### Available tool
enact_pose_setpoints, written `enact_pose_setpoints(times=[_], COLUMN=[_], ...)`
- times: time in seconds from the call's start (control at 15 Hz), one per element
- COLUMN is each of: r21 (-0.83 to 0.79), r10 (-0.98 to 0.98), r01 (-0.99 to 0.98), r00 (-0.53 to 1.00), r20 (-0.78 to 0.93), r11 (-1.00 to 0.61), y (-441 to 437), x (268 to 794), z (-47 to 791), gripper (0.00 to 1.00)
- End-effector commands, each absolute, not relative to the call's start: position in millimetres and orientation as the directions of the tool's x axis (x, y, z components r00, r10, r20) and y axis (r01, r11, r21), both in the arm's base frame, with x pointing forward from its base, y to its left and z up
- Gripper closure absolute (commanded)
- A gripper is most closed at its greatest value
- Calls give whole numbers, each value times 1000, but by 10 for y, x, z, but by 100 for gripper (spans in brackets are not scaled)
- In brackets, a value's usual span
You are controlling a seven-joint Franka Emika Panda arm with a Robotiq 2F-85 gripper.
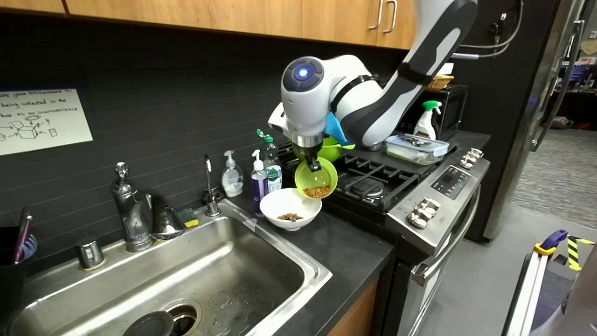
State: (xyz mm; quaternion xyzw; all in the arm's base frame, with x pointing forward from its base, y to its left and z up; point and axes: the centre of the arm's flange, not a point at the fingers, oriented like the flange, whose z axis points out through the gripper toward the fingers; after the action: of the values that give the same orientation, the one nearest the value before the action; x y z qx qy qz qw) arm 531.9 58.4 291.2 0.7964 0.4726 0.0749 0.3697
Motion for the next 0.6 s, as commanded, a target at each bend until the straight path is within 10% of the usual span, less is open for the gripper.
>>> enact_pose_setpoints(times=[0.0,0.53], r21=[624,470], r10=[787,732], r01=[713,741], r00=[566,634], r20=[-244,-251], r11=[-319,-480], y=[532,390], x=[5476,5785], z=[3046,3208], gripper=[99,99])
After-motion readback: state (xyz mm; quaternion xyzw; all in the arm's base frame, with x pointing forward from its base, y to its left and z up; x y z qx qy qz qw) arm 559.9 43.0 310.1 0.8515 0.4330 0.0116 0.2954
